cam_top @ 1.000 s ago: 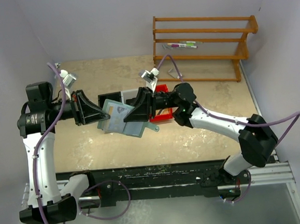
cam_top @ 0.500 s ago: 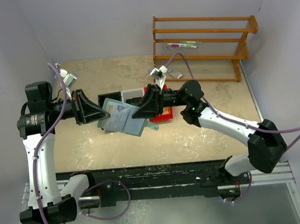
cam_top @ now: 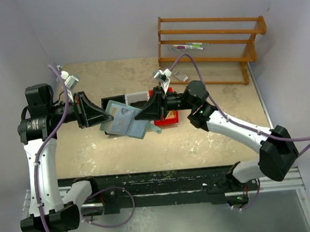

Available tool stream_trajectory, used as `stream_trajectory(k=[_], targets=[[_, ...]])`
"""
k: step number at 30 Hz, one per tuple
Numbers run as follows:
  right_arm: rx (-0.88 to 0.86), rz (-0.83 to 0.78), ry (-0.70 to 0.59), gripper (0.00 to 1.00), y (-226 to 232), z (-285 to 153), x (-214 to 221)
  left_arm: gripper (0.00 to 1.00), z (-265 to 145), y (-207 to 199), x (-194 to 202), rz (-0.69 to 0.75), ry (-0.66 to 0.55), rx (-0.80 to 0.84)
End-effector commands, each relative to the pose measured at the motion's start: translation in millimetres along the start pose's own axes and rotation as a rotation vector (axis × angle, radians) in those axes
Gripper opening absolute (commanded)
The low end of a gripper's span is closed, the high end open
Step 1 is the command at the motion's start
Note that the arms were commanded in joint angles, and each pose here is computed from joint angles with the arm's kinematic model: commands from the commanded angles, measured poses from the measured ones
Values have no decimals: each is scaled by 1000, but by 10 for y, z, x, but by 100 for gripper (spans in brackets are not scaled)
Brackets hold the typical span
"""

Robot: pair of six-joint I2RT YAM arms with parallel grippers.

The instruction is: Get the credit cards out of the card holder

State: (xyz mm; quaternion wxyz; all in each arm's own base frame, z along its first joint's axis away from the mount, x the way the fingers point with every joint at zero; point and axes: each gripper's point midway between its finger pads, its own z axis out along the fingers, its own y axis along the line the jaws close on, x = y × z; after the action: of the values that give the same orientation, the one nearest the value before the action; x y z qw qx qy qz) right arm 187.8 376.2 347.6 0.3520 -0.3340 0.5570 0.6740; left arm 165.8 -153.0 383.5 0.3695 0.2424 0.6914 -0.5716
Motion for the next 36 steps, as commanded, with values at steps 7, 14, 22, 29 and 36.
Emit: stream_trajectory(k=[7,14,22,29,36], targets=[[-20,-96,-92,0,220,29,-269,18,-19,-236,54,-104,12,168],[-38,-95,-69,0,271,133,-217,23,-14,-233,-59,-49,4,116],[-28,-94,-55,0,264,138,-208,36,-14,-258,-109,-14,-6,98],[-41,-81,-58,0,309,140,-236,34,-3,-151,-42,48,-24,36],[-10,-20,-37,0,291,174,-283,35,-23,156,58,77,-10,-127]])
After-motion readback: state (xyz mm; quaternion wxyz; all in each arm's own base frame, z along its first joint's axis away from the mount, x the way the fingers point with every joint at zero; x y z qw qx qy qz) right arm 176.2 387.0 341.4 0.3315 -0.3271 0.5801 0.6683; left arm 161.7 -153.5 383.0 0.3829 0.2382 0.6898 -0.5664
